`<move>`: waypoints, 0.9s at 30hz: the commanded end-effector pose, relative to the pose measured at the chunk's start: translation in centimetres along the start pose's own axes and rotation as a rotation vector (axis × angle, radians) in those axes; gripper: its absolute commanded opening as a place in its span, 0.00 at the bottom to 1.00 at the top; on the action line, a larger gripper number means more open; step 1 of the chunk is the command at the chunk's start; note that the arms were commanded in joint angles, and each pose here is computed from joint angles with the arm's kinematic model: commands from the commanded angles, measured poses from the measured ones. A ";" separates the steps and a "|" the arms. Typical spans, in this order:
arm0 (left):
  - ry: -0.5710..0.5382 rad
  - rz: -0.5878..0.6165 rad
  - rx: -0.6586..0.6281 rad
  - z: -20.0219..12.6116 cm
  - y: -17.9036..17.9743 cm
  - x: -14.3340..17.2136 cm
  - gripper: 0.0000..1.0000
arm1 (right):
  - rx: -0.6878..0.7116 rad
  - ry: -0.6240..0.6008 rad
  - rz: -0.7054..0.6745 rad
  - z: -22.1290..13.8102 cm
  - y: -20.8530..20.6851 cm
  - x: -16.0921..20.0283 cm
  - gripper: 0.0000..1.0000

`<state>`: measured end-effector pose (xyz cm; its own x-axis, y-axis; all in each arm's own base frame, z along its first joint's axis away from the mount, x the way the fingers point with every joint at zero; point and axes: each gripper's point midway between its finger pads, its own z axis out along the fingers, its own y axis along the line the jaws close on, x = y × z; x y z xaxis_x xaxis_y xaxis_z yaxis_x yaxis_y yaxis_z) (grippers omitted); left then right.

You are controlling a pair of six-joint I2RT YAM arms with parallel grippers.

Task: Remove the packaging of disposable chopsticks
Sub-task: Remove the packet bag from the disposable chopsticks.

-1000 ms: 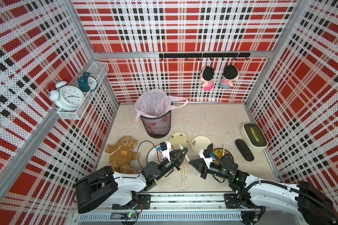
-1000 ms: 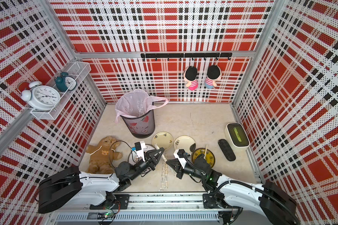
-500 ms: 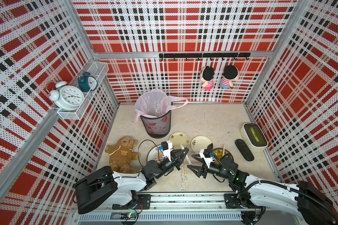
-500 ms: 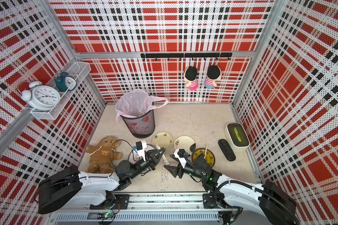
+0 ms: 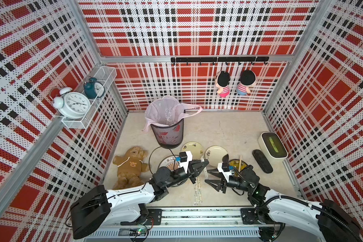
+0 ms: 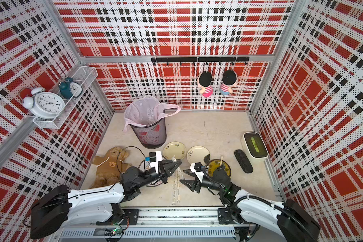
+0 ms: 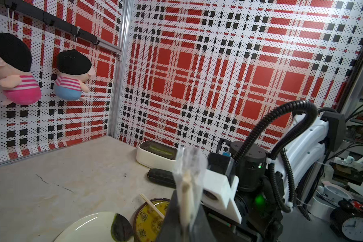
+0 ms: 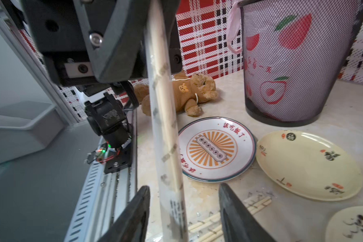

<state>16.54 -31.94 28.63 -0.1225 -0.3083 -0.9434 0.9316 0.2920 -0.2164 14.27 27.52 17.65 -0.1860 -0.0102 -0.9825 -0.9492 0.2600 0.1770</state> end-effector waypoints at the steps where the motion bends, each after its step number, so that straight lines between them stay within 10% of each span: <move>1: -0.003 0.044 0.036 0.5 -0.7 -1.0 0.00 | -0.061 -0.037 -0.034 -0.2 1.0 -0.4 0.42; 17: -0.004 0.041 0.057 0.9 -1.5 -1.2 0.01 | -0.074 -0.022 -0.025 0.2 0.9 0.4 0.02; 23: -0.009 0.027 0.059 1.0 -1.5 -1.3 0.39 | -0.056 -0.024 -0.029 -0.1 0.8 0.6 0.00; 27: -0.044 0.014 0.074 0.8 -1.6 -2.2 0.42 | -0.058 -0.023 -0.031 -0.3 0.9 0.7 0.00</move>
<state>15.80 -32.63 29.23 -0.1151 -0.2921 -0.9494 0.9472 0.2555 -0.1935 13.29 27.75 16.69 -0.1802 -0.0130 -0.9835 -0.9638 0.2020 0.1739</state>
